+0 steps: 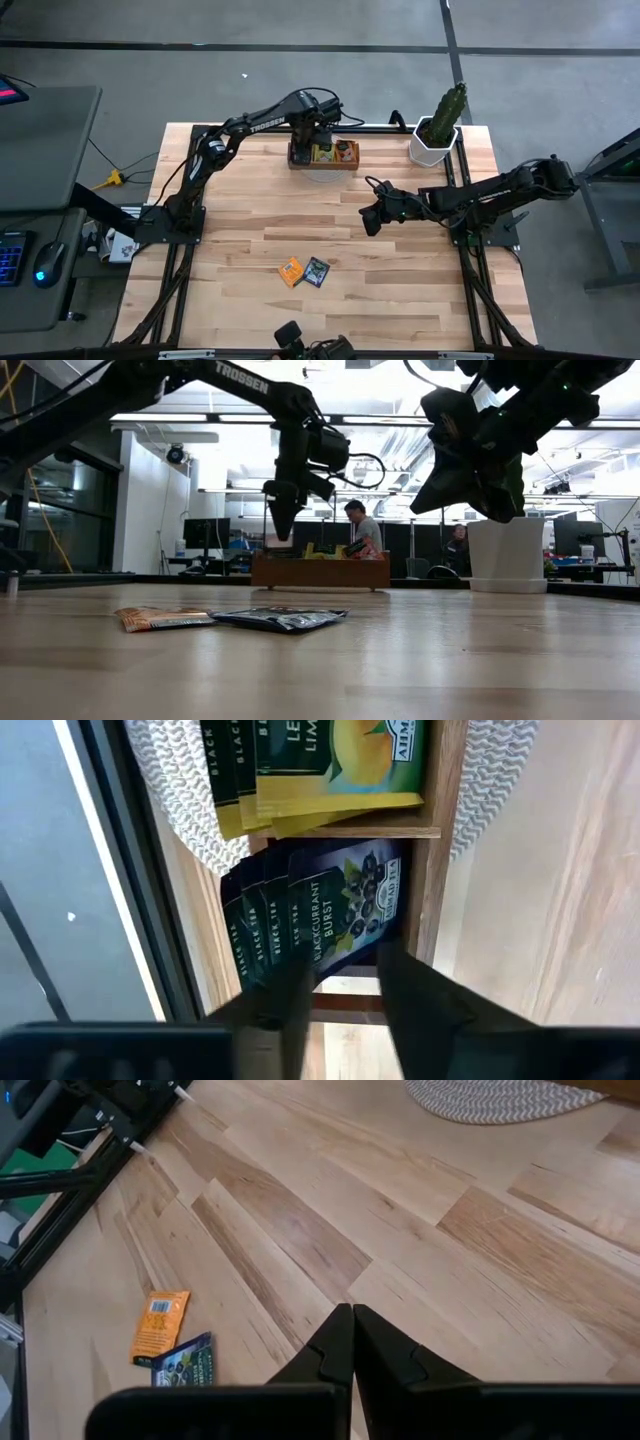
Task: Pick & Place Tea
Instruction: Put the right purple tea bag in the left compartment of the organizer, then put the purple tea bag in the left compartment of the organizer
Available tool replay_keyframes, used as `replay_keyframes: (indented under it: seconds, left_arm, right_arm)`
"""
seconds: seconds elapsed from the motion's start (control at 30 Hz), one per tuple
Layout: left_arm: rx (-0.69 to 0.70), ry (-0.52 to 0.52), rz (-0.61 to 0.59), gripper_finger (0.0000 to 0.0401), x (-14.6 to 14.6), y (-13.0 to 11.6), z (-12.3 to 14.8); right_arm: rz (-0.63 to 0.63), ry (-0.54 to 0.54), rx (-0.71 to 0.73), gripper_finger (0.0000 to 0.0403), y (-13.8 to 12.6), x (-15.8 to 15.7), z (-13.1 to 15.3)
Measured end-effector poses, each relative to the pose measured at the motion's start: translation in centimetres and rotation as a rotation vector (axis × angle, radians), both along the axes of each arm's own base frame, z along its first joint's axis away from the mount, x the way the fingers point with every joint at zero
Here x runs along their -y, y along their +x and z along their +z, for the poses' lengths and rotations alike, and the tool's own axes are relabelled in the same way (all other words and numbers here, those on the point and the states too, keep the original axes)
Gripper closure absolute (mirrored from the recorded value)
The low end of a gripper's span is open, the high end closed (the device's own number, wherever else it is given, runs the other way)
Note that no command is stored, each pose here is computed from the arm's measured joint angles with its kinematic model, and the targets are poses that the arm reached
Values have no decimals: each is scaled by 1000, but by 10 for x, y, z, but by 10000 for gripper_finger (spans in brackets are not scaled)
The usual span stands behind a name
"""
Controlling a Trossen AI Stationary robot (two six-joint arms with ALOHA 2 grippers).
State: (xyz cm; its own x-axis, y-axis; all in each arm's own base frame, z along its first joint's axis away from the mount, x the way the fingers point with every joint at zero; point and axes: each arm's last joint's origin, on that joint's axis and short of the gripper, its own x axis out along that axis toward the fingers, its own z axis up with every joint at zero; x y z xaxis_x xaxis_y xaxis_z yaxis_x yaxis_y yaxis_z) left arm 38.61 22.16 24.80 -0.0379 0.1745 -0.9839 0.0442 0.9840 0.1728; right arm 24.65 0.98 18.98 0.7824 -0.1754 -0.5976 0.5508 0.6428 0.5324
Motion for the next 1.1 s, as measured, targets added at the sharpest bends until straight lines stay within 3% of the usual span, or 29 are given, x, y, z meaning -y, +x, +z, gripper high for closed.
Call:
replay_keyframes:
  seconds: [0.2,0.33,0.43,0.6,0.83,1.1]
  left_arm:
    - [-25,52,-65,232,-1,-1,9]
    - [24,124,-65,219,-2,-3,42]
    - [127,91,-66,218,6,-12,66]
    - [283,15,-77,218,30,-36,114]
    - [437,57,-33,218,71,-72,172]
    - [547,31,-14,218,127,-95,207]
  right_arm:
    - [2,-3,-5,395,0,0,0]
    - [9,-8,-16,400,-1,0,-1]
    - [48,-2,-24,401,-1,-1,-1]
    - [143,-28,-40,401,-1,-6,-2]
    - [238,-85,-43,401,-3,-20,-2]
    - [305,-96,-37,401,-5,-37,-1]
